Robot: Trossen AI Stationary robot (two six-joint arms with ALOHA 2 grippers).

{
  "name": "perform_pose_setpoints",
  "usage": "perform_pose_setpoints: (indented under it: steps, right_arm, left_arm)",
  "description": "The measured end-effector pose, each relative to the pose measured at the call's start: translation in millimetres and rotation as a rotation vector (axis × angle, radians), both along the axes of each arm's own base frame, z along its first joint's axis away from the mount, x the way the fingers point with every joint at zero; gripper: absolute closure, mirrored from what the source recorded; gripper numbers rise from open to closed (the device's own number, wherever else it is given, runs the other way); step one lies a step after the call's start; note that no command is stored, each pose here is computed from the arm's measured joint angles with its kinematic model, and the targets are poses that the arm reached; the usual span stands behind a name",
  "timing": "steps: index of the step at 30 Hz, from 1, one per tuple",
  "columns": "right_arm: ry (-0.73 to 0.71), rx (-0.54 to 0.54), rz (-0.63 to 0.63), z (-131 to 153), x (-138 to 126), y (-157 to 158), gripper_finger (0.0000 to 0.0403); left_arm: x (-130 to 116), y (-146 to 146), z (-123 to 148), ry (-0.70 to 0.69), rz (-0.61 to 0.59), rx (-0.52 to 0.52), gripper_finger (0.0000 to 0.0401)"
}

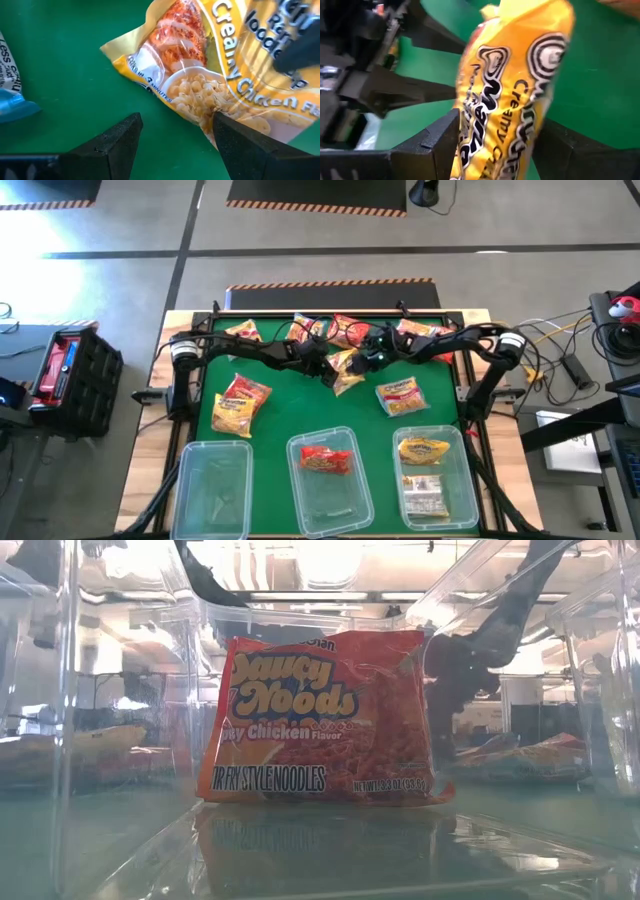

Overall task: Sort Maruchan noodles
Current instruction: Put the yellow noodle pack into the right transparent bin

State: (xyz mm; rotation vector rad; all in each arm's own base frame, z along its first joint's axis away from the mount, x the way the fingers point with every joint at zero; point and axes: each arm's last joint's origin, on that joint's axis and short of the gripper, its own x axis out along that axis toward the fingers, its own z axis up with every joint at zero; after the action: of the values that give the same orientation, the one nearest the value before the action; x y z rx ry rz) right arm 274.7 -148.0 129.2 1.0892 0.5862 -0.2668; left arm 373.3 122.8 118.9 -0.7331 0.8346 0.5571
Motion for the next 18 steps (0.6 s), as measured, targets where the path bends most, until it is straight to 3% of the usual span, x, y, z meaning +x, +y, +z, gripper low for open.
perform_pose_setpoints:
  steps: [4,13,18]
  right_arm:
    - [-0.007,0.013,0.014,0.1,0.3,0.8,0.0209]
    - [-0.028,0.026,0.033,3.7,0.8,2.0,0.0283]
    - [-0.037,0.072,0.072,4.5,0.3,4.4,0.0289]
  left_arm:
    - [0.0,0.0,0.0,0.0,0.0,0.0,0.017]
    - [-1.7,-0.8,9.2,-0.023,-0.031,-0.018,0.017]
    - [-8.3,-4.4,20.9,-0.008,-0.073,-0.039,0.017]
